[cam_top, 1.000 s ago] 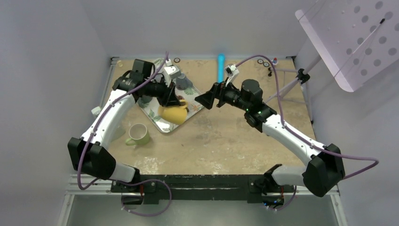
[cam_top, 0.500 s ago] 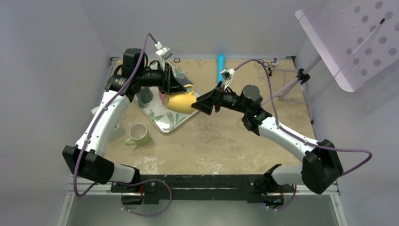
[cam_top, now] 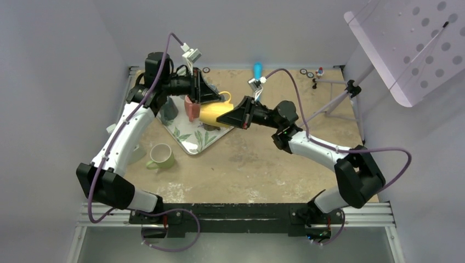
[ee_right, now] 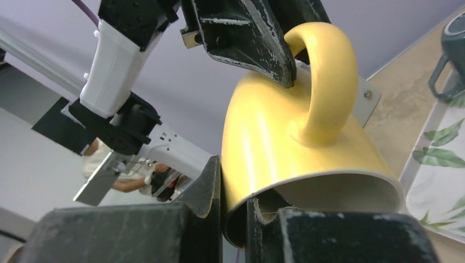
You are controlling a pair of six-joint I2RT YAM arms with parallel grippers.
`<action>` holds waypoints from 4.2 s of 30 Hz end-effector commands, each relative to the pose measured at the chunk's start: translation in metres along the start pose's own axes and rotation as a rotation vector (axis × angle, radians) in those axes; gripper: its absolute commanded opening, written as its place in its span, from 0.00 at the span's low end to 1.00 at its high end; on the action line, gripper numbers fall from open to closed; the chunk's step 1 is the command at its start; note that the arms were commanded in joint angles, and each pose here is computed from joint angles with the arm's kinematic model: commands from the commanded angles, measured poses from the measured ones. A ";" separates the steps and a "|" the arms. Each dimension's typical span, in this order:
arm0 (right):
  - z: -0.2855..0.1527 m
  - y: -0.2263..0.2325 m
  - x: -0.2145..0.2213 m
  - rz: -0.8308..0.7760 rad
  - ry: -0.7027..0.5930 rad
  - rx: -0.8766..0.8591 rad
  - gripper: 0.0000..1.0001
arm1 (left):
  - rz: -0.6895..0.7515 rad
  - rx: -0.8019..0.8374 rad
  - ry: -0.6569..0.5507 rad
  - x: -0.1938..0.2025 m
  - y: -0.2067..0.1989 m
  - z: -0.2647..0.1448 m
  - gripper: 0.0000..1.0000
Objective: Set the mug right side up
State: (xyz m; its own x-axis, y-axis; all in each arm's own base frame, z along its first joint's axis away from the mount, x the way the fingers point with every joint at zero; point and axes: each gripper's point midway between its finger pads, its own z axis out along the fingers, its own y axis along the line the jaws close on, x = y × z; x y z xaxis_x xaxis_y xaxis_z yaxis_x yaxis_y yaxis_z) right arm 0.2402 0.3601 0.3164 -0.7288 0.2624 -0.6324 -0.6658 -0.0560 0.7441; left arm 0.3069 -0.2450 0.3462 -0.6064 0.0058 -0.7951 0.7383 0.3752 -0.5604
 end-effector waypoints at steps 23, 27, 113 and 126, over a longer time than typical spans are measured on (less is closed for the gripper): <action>-0.212 -0.146 0.045 -0.203 0.469 1.434 0.00 | 0.402 -0.318 0.292 0.059 0.085 -0.027 0.59; -0.222 -0.165 0.067 -0.164 0.496 1.451 0.00 | 0.496 -0.266 0.362 0.071 0.090 -0.021 0.56; -0.112 -0.038 -0.054 -0.359 0.052 0.772 0.98 | 0.193 0.036 0.215 0.022 0.021 0.053 0.00; -0.059 0.002 -0.047 -0.231 -0.028 0.359 0.90 | 0.050 0.121 0.052 -0.026 -0.029 0.052 0.00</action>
State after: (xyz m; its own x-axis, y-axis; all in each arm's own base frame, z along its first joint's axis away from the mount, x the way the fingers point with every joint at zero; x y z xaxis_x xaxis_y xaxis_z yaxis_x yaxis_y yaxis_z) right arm 0.2800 0.2787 0.2999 -0.5717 0.1822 -0.8000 -0.6438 0.5049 0.5750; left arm 0.3232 -0.2991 0.3226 -0.6039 0.1639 -0.7800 0.7833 0.3031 -0.5428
